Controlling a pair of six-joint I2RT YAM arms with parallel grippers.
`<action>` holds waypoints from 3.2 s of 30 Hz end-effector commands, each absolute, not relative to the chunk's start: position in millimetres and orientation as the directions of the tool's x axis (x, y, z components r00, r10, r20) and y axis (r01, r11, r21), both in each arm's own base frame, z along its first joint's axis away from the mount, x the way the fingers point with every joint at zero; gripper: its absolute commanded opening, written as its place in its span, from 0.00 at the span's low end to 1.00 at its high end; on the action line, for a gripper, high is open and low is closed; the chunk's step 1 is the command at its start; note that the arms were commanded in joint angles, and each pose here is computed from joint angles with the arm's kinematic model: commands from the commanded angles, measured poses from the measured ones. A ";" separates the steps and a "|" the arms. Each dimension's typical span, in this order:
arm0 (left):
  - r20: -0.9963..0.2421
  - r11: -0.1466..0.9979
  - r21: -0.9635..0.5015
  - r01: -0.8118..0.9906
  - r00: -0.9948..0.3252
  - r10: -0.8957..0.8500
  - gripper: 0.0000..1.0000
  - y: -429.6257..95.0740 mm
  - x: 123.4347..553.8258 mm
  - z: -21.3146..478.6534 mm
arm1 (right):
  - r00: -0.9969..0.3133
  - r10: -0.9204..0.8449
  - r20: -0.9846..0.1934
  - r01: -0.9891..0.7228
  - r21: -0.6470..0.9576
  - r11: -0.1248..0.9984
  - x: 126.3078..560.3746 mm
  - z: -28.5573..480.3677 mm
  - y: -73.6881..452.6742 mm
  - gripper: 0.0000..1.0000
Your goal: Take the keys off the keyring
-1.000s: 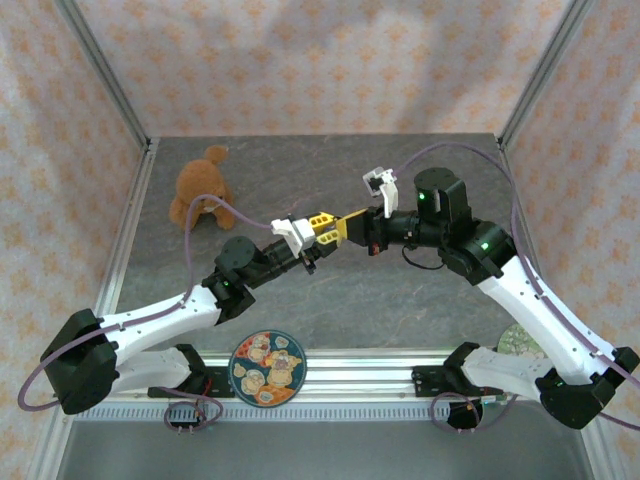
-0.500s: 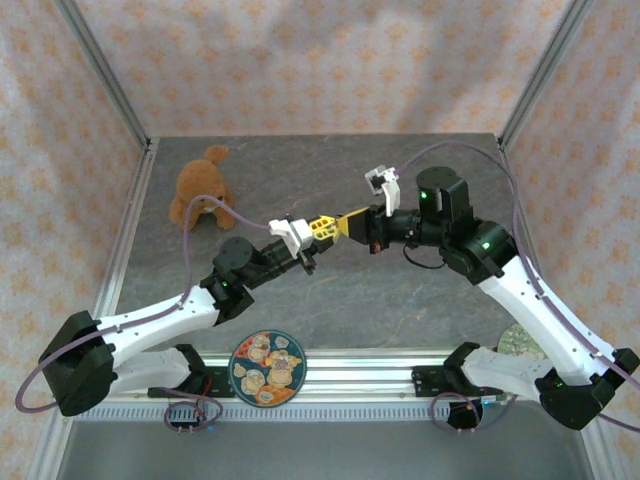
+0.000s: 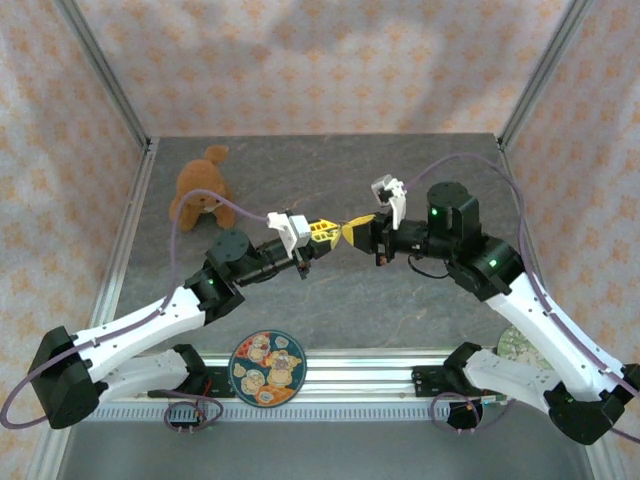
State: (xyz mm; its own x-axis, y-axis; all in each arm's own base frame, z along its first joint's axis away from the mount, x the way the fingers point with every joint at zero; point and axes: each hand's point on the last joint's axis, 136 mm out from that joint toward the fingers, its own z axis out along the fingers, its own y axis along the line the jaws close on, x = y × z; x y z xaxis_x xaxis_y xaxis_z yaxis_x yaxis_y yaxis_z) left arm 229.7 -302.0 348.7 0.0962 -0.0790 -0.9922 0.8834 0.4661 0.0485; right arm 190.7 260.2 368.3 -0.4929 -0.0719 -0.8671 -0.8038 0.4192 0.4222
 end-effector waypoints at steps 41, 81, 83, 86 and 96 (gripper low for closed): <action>-0.987 0.538 -0.159 0.828 -0.140 -0.076 0.00 -253.0 291.3 385.0 | 0.334 -0.253 -0.908 -0.882 -0.396 0.255 159.8 371.5 250.6 0.00; -0.967 0.475 -0.247 0.845 -0.246 -0.066 0.00 -248.9 313.6 380.7 | 0.523 -0.370 -0.768 -0.849 -0.509 -0.143 111.4 332.4 293.0 0.00; -0.968 0.474 -0.242 0.847 -0.243 -0.060 0.00 -248.6 312.1 380.7 | 0.532 -0.366 -0.763 -0.844 -0.510 -0.164 109.1 331.9 297.8 0.00; -0.971 0.476 -0.226 0.850 -0.233 -0.045 0.00 -247.4 308.9 381.1 | 0.539 -0.364 -0.760 -0.842 -0.505 -0.192 108.2 330.6 304.8 0.00; -0.976 0.464 -0.201 0.863 -0.220 -0.014 0.00 -246.3 300.5 380.1 | 0.575 -0.373 -0.728 -0.818 -0.507 -0.272 102.5 322.8 326.2 0.00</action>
State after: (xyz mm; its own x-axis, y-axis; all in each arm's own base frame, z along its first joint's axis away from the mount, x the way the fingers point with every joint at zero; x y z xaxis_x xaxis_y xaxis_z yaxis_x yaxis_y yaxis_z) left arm 246.7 -268.5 345.9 -0.3388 0.0825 -0.9373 0.9215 0.2300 -0.3128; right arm 195.3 300.6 364.1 0.5121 -0.5224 -0.6818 -0.7442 0.1264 -0.6558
